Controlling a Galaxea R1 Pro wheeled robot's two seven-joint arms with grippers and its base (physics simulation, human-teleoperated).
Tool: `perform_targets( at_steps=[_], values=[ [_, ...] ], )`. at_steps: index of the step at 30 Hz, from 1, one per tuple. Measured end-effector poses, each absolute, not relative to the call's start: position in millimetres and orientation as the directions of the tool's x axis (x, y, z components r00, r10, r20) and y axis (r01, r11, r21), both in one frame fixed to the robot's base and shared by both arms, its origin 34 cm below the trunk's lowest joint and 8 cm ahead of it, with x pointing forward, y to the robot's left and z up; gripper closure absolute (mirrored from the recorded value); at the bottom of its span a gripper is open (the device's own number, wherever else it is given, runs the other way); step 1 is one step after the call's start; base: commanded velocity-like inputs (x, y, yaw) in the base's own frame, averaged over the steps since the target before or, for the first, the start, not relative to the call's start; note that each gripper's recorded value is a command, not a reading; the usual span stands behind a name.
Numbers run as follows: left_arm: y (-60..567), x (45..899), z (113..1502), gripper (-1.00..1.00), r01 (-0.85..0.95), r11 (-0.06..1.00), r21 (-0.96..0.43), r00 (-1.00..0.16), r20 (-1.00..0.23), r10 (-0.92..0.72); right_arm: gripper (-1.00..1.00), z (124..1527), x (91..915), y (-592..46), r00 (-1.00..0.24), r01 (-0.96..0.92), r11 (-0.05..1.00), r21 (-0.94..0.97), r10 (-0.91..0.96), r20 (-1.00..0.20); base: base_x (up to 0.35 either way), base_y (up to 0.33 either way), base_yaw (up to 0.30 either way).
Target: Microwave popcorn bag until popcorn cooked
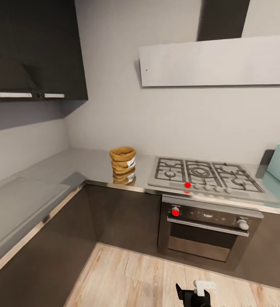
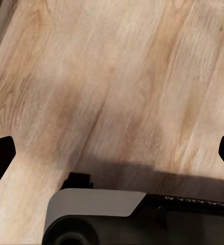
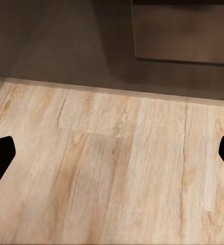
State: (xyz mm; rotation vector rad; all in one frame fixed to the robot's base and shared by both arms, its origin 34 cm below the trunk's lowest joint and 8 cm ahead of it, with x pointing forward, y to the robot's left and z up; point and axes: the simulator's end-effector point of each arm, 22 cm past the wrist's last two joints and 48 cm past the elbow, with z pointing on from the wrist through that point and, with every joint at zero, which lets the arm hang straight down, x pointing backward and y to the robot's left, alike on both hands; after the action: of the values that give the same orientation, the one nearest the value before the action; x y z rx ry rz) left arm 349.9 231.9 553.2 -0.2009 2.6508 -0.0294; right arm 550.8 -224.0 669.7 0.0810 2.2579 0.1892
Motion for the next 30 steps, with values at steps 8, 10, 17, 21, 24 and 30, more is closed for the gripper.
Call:
perform_targets(
  at_steps=[8,10,17,21,24,30],
  values=[
    [231,350,553,-1.00,-0.134,0.989,-0.057,-0.875,-0.462,-0.145,-1.00,669,551,-224,-0.640,-0.005,0.986,0.164,0.123,-0.759,0.010,0.197,-0.299],
    [232,350,553,-1.00,-0.135,0.989,-0.057,-0.875,-0.461,-0.146,-1.00,670,551,-224,-0.640,-0.005,0.986,0.164,0.123,-0.759,-0.002,0.013,-0.154],
    [233,354,562,-1.00,-0.145,0.988,-0.058,-0.874,-0.460,-0.155,-1.00,660,532,-228,-0.679,0.001,0.988,0.154,0.113,-0.726,0.000,0.002,-0.021],
    [239,354,567,-1.00,-0.176,0.983,-0.058,-0.870,-0.457,-0.183,-1.00,630,492,-251,-0.755,0.025,0.993,0.117,0.096,-0.649,0.000,0.000,0.000],
    [243,353,571,-1.00,-0.203,0.977,-0.061,-0.866,-0.455,-0.208,-1.00,625,479,-277,-0.774,0.038,0.996,0.082,0.081,-0.628,0.000,0.066,0.000],
    [243,352,578,-1.00,-0.204,0.977,-0.063,-0.865,-0.455,-0.210,-1.00,632,475,-287,-0.771,0.033,0.997,0.065,0.067,-0.633,0.000,0.298,0.000]
  ],
)
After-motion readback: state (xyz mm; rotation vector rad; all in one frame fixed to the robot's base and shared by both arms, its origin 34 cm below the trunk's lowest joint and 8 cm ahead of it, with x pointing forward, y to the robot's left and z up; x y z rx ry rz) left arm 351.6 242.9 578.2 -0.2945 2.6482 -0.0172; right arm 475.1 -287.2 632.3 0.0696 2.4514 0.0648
